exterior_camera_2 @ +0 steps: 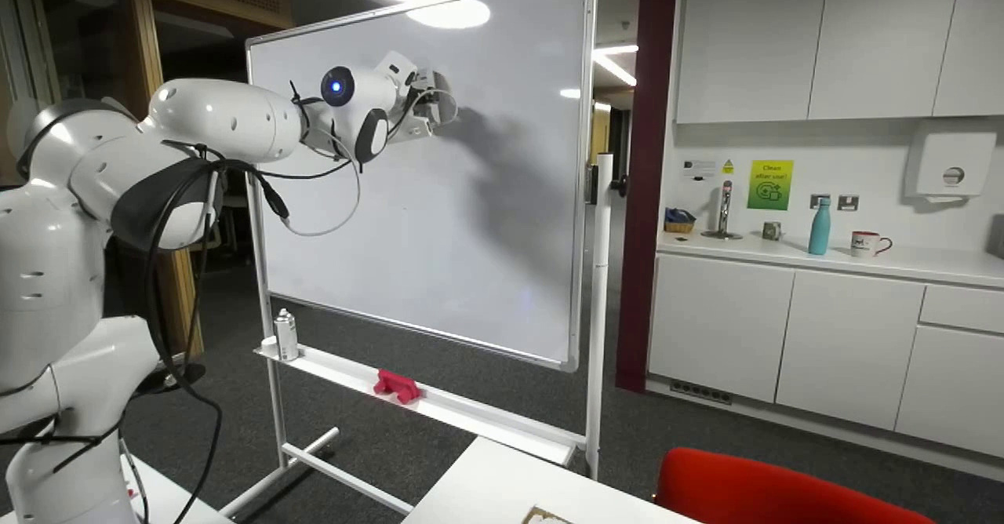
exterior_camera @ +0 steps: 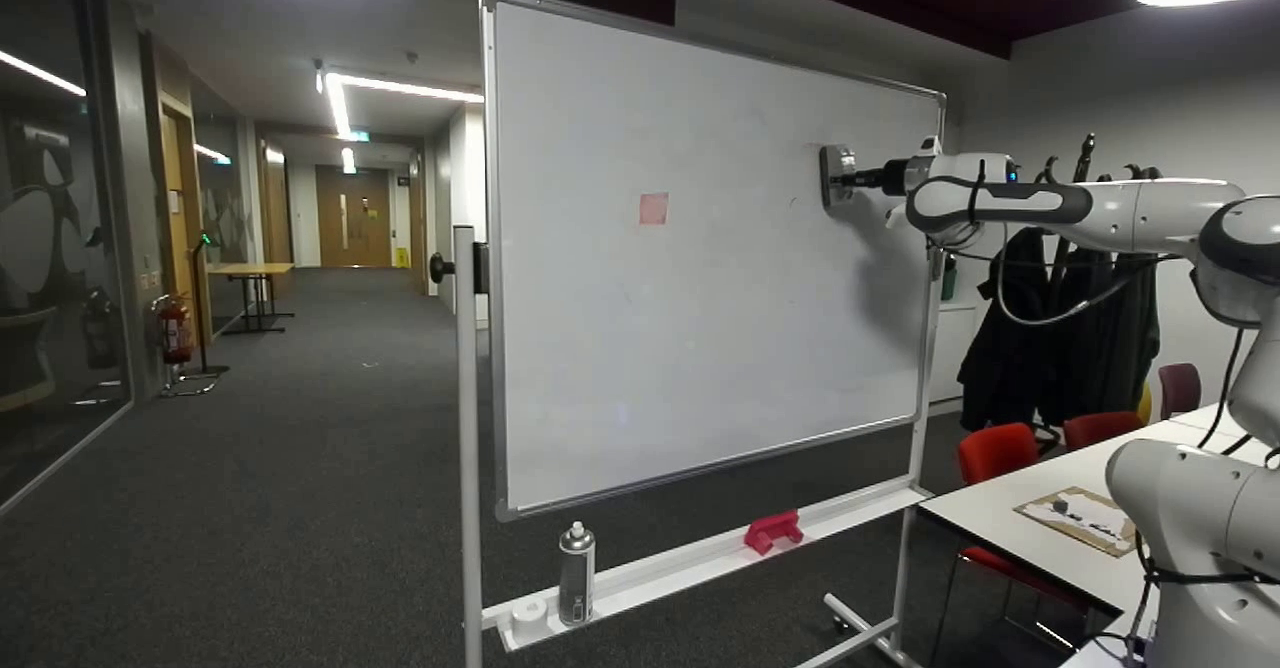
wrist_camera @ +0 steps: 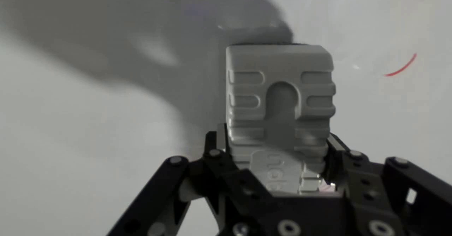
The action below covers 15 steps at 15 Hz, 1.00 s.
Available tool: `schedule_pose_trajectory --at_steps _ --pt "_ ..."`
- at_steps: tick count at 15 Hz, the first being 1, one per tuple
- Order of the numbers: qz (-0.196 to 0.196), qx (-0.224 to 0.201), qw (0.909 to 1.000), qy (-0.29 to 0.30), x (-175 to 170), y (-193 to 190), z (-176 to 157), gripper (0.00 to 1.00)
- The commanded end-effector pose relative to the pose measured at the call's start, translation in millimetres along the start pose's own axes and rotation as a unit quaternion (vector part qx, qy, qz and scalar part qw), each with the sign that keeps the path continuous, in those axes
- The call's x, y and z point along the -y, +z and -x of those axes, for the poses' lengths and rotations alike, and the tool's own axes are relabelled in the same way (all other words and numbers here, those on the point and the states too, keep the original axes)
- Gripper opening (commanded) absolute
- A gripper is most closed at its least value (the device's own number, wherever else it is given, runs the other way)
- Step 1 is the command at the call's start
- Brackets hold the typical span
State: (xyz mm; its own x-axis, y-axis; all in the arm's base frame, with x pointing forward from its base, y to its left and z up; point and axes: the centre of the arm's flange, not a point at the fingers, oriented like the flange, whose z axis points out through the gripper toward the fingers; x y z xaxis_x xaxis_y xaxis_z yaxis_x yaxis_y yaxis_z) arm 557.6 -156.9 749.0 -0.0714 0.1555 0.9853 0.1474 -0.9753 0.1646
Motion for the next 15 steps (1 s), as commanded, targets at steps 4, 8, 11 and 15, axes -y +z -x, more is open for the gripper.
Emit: schedule_pose_trajectory --at_steps 4,8,11,15 --pt "0.084 0.001 0.9964 0.001 -15.7 -13.0 -1.8 0.35" --pt "0.121 -0.021 0.9918 -0.036 4.2 -19.5 -15.4 0.35" --pt "0.12 -0.025 0.9908 -0.058 25.6 -14.9 -26.3 0.35" --pt "0.086 -0.018 0.9934 -0.073 59.7 5.0 -30.2 0.35"
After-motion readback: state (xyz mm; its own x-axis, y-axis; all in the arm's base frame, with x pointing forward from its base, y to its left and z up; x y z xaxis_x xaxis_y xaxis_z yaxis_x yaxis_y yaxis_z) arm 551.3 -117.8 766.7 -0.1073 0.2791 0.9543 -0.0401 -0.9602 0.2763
